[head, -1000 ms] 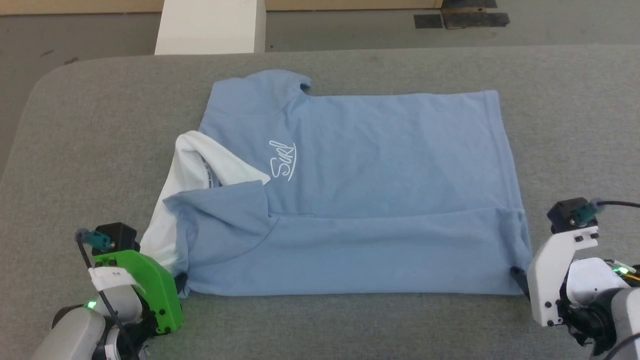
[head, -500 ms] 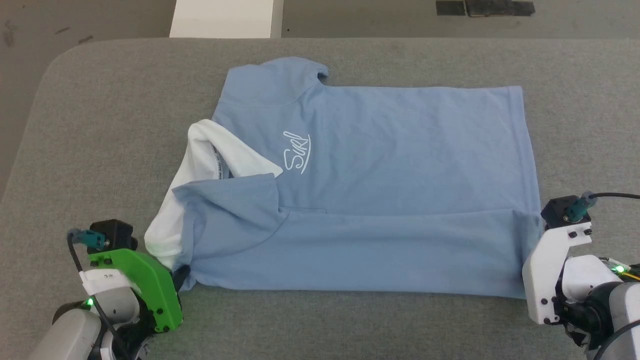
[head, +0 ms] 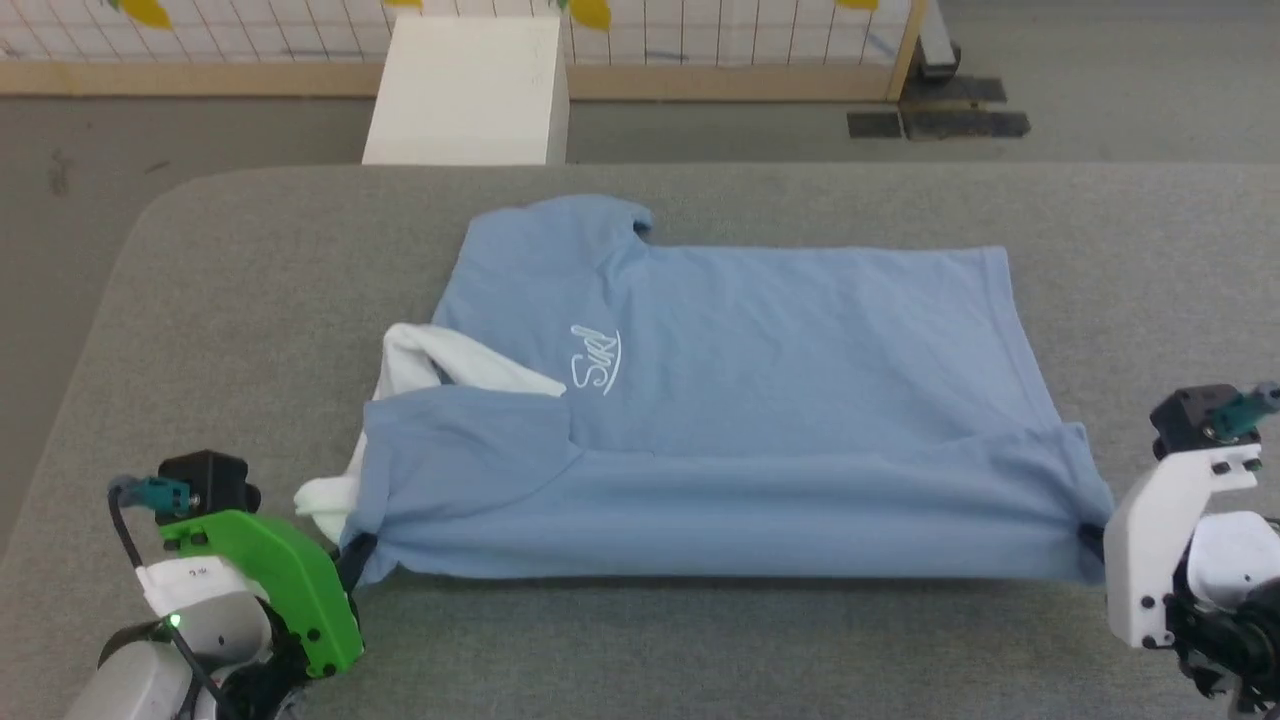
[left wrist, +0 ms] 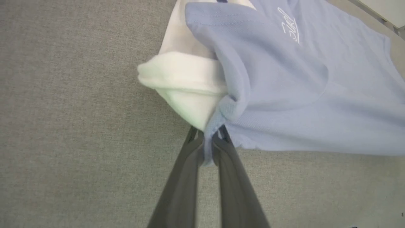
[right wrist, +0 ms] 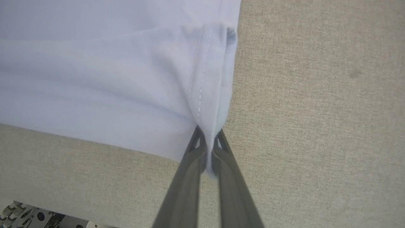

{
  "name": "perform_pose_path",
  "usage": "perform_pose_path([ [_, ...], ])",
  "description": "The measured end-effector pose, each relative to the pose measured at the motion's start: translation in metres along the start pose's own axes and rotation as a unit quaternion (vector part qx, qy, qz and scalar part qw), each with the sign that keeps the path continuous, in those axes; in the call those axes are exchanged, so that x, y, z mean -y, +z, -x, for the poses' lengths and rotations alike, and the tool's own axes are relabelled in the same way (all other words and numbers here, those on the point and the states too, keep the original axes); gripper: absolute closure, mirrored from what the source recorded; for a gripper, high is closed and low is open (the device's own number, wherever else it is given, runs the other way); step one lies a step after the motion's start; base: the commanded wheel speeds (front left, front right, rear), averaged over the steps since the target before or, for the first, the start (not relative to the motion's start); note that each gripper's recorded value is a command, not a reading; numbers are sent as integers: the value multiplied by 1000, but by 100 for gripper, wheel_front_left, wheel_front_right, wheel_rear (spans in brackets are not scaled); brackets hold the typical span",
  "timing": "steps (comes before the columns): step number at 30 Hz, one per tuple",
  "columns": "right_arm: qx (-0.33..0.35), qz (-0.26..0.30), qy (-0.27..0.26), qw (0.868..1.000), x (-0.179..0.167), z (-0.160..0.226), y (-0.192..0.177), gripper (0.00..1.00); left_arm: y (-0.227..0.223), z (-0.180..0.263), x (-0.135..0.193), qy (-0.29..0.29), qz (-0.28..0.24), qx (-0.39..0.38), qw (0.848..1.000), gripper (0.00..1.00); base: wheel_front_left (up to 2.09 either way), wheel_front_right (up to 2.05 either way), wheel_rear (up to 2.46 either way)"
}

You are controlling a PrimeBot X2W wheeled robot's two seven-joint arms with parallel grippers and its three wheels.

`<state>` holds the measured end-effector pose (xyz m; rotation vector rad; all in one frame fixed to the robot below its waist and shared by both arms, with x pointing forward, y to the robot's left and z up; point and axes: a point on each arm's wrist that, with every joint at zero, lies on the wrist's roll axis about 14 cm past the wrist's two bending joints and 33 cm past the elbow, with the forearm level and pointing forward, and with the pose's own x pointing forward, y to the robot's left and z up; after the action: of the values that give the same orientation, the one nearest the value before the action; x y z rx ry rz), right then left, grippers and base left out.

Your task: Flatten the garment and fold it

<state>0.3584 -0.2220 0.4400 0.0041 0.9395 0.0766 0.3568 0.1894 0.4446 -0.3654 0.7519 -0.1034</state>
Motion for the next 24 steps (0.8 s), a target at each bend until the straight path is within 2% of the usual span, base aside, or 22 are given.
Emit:
perform_pose_path([
  [8,-32,-25,-5,999,9,17,-44,100,-37,24,-1,10,23,-37,999,100,0,0,0],
  [14,-77,-47,3,996,2,5,-80,100,-86,19,-18,36,62,-105,992,100,0,0,0],
  [18,-99,-57,5,993,-1,-6,-96,100,-103,13,-27,46,75,-135,987,100,0,0,0],
  [19,-101,-58,4,993,-2,-9,-98,100,-103,12,-27,45,75,-136,987,91,0,0,0],
  [20,-98,-61,4,993,-3,-11,-99,100,-102,10,-28,45,75,-137,987,16,0,0,0],
  [21,-98,-62,3,993,-3,-12,-101,67,-101,8,-29,46,74,-134,987,0,0,0,0],
  [22,-95,-62,3,994,-3,-13,-101,0,-98,8,-30,47,73,-130,988,0,0,0,0],
  [24,-86,-62,2,994,-1,-14,-99,0,-90,7,-30,46,70,-121,989,0,0,0,0],
])
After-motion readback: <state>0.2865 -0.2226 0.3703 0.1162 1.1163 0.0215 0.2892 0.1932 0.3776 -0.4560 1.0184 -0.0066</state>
